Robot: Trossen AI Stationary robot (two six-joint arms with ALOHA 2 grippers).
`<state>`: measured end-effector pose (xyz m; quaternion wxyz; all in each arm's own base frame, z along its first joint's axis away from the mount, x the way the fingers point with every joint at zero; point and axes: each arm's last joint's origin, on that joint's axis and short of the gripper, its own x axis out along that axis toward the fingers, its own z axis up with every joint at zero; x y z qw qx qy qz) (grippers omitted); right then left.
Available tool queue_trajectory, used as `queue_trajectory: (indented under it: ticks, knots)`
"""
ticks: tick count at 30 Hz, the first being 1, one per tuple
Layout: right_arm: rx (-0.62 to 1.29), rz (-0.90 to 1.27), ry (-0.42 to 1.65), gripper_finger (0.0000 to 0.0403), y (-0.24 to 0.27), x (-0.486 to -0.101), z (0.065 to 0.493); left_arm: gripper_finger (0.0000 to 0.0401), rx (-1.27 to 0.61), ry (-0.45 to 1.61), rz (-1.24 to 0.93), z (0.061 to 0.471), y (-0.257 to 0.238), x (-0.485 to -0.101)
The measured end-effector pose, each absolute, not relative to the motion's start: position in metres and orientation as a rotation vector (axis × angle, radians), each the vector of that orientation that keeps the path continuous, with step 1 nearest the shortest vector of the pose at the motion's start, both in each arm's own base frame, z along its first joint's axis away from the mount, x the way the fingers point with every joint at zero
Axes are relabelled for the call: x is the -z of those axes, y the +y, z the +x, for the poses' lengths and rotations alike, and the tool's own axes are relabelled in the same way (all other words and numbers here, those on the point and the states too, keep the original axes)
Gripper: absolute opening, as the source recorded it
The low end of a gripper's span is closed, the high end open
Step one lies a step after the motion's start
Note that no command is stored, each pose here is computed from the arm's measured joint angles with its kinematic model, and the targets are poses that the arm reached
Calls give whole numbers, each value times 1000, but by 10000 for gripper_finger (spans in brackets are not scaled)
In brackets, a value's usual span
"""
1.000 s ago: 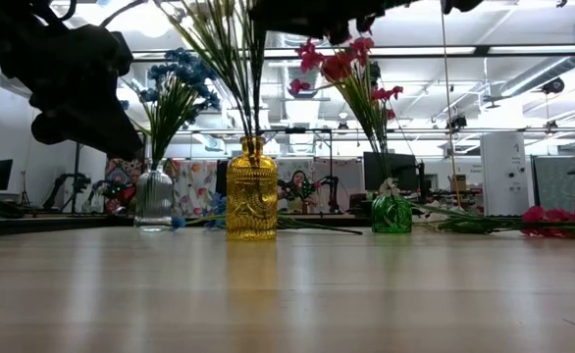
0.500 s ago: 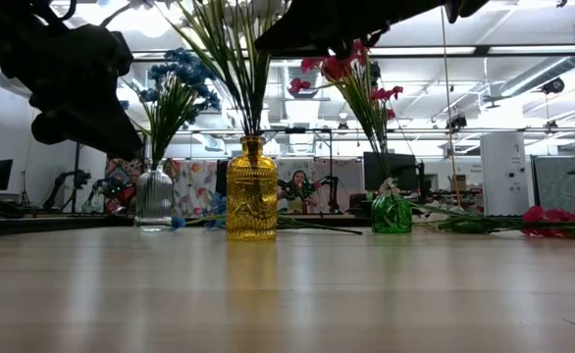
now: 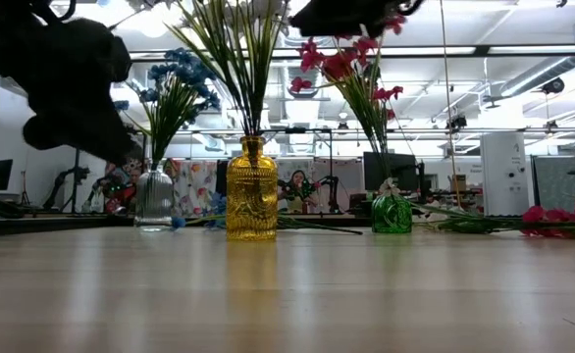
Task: Sort flowers into vase by color
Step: Adjust the white flowers on the table
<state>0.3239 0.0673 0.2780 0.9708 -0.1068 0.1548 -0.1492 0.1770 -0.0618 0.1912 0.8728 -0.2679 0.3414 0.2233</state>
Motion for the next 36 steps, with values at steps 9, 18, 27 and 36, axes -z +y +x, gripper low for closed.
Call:
queue_trajectory:
  ticks: [9, 18, 27, 36]
  knots:
    - [180, 15, 616, 192, 76, -275, 280, 166, -393, 806, -698, 174, -76, -186]
    - [331, 255, 899, 192, 60, -260, 252, 166, -365, 840, -708, 170, -90, -182]
    - [604, 348, 1296, 192, 41, -242, 217, 166, -366, 861, -673, 171, -91, -178]
    - [786, 317, 1362, 192, 20, -232, 203, 166, -354, 890, -707, 170, -92, -178]
